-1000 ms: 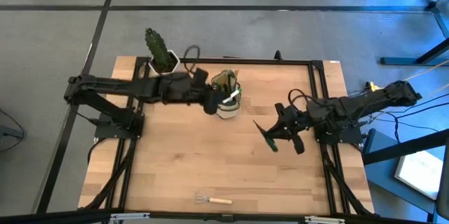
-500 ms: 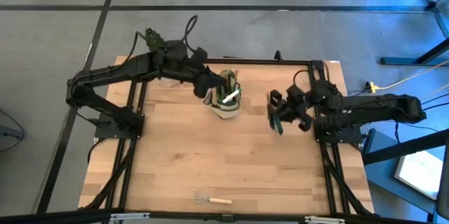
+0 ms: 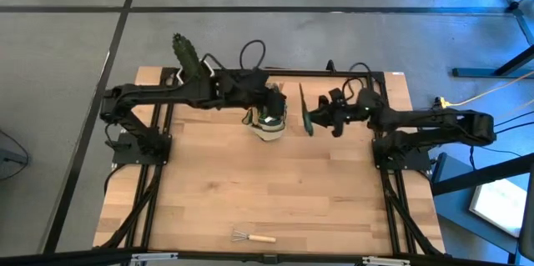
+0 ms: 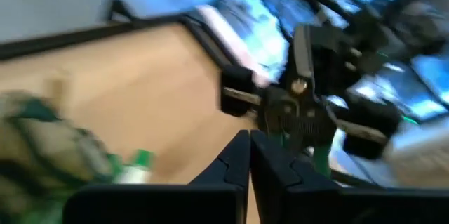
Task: Pick & Place Garden tools in Gardening bag
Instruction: Put the fruit pruner into the gardening bag
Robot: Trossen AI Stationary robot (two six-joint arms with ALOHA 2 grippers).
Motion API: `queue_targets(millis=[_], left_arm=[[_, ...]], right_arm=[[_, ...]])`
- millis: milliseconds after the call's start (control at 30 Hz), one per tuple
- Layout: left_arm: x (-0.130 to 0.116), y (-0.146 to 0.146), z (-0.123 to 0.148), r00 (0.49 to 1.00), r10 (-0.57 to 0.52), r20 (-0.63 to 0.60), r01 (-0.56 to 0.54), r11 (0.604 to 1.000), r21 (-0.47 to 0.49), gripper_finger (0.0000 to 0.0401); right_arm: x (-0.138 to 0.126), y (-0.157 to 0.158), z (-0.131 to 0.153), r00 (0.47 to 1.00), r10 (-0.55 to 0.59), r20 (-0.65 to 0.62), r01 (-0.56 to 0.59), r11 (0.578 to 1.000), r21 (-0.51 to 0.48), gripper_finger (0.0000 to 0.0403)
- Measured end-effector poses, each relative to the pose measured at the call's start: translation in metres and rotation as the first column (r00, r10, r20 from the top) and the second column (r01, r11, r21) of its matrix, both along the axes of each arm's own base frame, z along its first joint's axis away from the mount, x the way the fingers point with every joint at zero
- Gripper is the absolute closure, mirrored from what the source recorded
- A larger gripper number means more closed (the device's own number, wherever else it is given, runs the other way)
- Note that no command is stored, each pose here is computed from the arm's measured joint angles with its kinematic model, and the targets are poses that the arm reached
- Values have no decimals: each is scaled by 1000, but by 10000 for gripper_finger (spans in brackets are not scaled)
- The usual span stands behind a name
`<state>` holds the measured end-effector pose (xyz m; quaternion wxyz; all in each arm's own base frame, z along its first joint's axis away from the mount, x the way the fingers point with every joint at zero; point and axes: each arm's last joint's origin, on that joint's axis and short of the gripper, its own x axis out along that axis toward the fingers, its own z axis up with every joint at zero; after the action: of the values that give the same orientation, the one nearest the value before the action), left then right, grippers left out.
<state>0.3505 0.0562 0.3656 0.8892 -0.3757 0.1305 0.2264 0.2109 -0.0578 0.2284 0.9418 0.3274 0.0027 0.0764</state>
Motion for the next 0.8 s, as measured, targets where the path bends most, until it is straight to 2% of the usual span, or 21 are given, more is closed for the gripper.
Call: queue_targets(millis=[100,167,267,400,567,700,800], left_arm=[[-2,-5,0,995,98,-10,-98,995,13,398],[-5,-2,-2,993,117,-26,-118,992,-43,395],[-10,13,-5,997,63,-45,-70,980,-185,388],[-20,32,-1,994,-70,-87,35,932,-361,370],[-22,53,9,980,-175,-97,106,865,-490,334],[-15,65,11,970,-231,-70,152,809,-567,306],[-5,68,0,956,-281,-83,169,761,-626,290]], right_arm=[[4,-4,-11,996,-61,-68,61,998,-3,378],[5,-6,-15,990,-99,-97,97,995,-24,378],[5,-7,-19,984,-130,-118,121,990,-77,378],[5,-7,-21,980,-148,-136,126,979,-159,378],[5,-7,-25,976,-148,-162,107,965,-238,378],[11,-4,-23,945,-118,-306,23,954,-298,378],[17,2,-13,901,-93,-425,-73,931,-358,378]])
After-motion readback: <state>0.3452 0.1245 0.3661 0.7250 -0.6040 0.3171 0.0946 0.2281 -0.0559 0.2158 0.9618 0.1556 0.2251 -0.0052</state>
